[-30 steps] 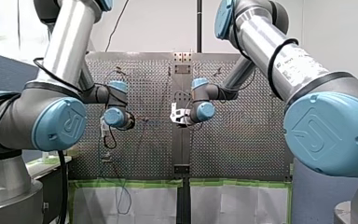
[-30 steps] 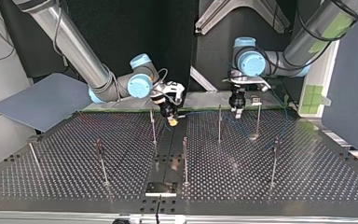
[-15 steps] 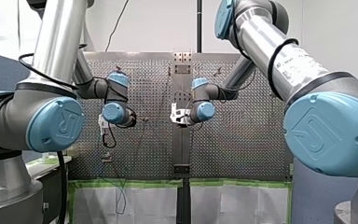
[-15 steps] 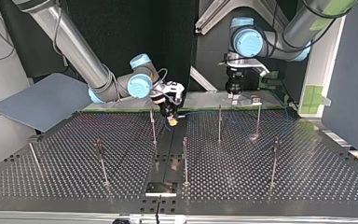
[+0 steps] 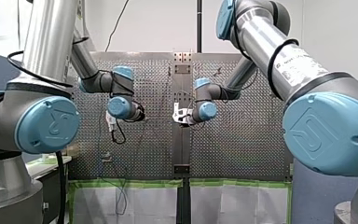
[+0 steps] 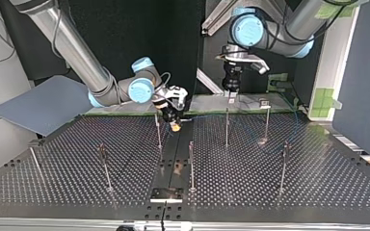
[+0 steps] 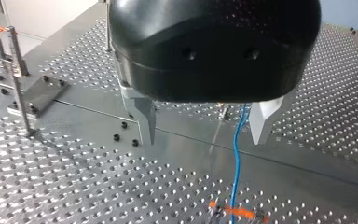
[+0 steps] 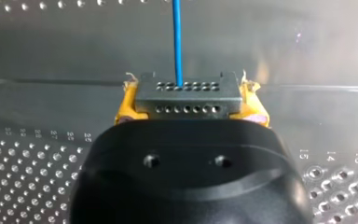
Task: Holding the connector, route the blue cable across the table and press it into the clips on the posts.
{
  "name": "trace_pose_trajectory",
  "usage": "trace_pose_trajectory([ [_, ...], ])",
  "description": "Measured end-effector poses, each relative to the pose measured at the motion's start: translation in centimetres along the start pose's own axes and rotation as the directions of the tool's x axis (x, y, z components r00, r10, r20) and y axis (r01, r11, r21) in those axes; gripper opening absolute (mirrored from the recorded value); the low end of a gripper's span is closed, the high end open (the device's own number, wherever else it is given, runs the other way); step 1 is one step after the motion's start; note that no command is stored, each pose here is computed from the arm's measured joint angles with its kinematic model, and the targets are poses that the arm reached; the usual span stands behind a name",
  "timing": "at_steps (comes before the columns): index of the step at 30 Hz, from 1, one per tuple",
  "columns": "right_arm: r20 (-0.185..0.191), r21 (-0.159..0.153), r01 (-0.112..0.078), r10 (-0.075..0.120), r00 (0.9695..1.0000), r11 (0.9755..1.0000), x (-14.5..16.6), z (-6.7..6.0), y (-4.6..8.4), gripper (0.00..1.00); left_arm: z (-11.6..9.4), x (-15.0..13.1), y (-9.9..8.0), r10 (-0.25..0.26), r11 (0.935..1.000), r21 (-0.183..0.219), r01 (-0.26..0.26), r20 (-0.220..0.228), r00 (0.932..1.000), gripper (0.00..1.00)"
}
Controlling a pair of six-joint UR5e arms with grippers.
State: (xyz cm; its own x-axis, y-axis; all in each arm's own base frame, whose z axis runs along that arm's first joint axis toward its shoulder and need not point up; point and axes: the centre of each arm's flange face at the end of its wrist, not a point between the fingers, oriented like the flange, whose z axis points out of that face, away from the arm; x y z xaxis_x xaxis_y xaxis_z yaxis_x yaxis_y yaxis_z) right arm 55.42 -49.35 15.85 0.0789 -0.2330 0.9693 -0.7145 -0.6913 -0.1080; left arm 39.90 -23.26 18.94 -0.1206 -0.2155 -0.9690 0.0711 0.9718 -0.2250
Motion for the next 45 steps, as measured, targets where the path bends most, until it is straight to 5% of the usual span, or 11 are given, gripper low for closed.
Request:
trace_pose_trajectory([
  [7, -0.001, -0.005, 0.001, -0.001, 1.0000, 1.0000, 0.1, 0.0, 0.4, 0.00, 1.0, 1.4, -2.6, 0.012, 0.9999, 0.000, -0.012, -0.034, 0.9994, 1.00],
  [12, -0.001, -0.005, 0.001, -0.001, 1.0000, 1.0000, 0.1, 0.0, 0.4, 0.00, 1.7, 2.3, -4.9, 0.020, 0.9992, 0.037, -0.018, -0.050, 0.9985, 1.00],
  [23, 0.000, -0.004, 0.001, -0.001, 1.0000, 1.0000, 0.0, 0.0, 0.3, 0.00, 2.7, 0.7, -9.5, 0.006, 0.9928, 0.120, -0.006, 0.000, 1.0000, 1.00],
  [29, 0.001, -0.004, 0.002, -0.002, 1.0000, 1.0000, 0.0, 0.0, 0.3, 0.00, 4.5, 0.8, -9.4, 0.016, 0.9949, 0.099, -0.015, -0.009, 0.9998, 1.00],
  [36, 0.003, -0.003, 0.002, -0.002, 1.0000, 1.0000, 0.0, 0.0, 0.3, 0.00, 7.6, 1.1, -7.5, 0.065, 0.9975, 0.029, -0.064, -0.019, 0.9977, 1.00],
  [45, 0.000, -0.004, 0.002, -0.002, 1.0000, 1.0000, 0.0, 0.0, 0.3, 0.00, 9.7, 2.2, -6.1, 0.093, 0.9955, 0.022, -0.093, -0.029, 0.9952, 1.00],
])
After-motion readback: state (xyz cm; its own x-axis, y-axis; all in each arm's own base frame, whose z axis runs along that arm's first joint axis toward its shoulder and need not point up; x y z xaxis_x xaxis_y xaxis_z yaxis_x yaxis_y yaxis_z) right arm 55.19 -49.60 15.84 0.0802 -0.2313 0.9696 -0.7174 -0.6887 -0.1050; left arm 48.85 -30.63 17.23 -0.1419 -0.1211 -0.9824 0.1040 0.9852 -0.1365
